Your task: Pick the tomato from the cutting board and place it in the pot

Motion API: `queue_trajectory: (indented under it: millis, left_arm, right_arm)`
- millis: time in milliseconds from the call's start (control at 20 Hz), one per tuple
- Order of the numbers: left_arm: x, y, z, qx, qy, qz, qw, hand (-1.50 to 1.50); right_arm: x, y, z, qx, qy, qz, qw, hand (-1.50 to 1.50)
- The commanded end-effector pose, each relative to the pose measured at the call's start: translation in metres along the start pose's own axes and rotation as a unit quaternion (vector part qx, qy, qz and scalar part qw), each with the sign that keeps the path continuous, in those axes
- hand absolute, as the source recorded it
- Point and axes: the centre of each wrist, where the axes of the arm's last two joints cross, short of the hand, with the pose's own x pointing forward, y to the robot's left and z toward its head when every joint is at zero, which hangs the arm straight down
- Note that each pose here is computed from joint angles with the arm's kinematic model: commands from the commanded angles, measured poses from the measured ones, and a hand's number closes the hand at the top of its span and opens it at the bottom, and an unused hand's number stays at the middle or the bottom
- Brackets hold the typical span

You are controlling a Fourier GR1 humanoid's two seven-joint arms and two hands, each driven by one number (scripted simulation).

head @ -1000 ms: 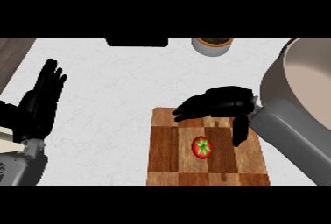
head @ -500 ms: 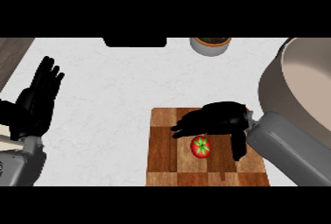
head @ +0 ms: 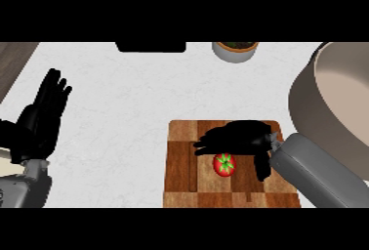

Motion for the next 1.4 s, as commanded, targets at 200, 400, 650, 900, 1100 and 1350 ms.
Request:
queue_trajectory:
  millis: [200, 400, 650, 900, 1100, 1350]
  left_arm:
    - [-0.002, 0.009, -0.005, 0.011, -0.004, -0.004, 0.9999, 0.00]
    - [0.005, -0.019, -0.013, 0.004, -0.005, 0.000, 1.0000, 0.00]
    - [0.011, -0.018, 0.009, 0.006, -0.003, 0.006, 1.0000, 0.00]
    - [0.001, 0.007, -0.005, -0.002, 0.005, 0.004, 1.0000, 0.00]
    - [-0.010, 0.009, -0.008, -0.007, -0.011, 0.000, 0.9999, 0.00]
    - [-0.002, 0.001, -0.015, 0.001, -0.004, 0.006, 1.0000, 0.00]
  right_arm:
    - [-0.002, 0.011, -0.013, 0.009, -0.013, -0.005, 1.000, -1.50]
    - [-0.007, 0.017, -0.024, 0.020, 0.007, 0.012, 1.000, -1.50]
    - [-0.026, 0.033, -0.042, 0.020, 0.024, 0.003, 1.000, -1.50]
    - [-0.023, 0.053, -0.043, 0.028, -0.049, 0.067, 0.996, 1.50]
    - [-0.015, 0.034, -0.052, 0.017, -0.061, 0.055, 0.996, 1.50]
    - [-0.020, 0.029, -0.062, 0.020, -0.059, 0.068, 0.996, 1.50]
